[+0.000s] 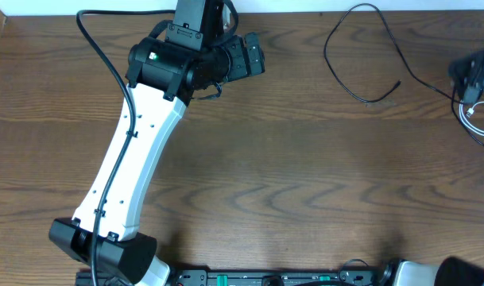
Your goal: Untangle cables
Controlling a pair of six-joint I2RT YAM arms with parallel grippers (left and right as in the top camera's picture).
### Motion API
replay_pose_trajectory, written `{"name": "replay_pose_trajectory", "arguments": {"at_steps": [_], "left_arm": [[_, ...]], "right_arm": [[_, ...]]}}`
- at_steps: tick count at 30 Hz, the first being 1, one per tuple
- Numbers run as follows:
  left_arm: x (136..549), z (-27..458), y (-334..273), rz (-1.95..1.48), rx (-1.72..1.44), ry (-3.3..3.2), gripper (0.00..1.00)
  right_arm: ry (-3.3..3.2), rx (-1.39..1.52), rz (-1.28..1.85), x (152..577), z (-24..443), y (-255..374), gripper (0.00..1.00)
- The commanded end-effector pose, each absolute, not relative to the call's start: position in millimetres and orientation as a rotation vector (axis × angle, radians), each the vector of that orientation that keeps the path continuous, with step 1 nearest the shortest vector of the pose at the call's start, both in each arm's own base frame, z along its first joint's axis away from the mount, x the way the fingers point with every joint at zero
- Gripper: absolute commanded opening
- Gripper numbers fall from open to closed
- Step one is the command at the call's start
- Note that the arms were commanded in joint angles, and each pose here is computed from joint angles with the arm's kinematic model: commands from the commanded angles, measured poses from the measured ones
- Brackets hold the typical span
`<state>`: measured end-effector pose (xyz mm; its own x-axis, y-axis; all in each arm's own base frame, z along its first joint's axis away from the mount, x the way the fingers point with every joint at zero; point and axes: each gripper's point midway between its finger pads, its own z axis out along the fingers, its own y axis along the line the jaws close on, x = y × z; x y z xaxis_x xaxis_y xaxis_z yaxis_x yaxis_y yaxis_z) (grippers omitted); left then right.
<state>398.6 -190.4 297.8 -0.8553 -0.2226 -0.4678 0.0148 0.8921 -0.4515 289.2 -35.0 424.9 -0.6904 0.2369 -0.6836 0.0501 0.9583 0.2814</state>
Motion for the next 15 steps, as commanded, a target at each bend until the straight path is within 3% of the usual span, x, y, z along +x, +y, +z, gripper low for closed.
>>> {"name": "replay_pose_trajectory", "arguments": {"at_steps": [1,15], "left_arm": [[398,295,-189,-0.594,-0.137,2.538,0.98],[398,295,-189,-0.594,-0.137,2.538,0.98]], "right_arm": [[2.293,0.152,0.288,265,437,-24,0.99],[2.225,0.132,0.207,225,454,-16,0.99]]}}
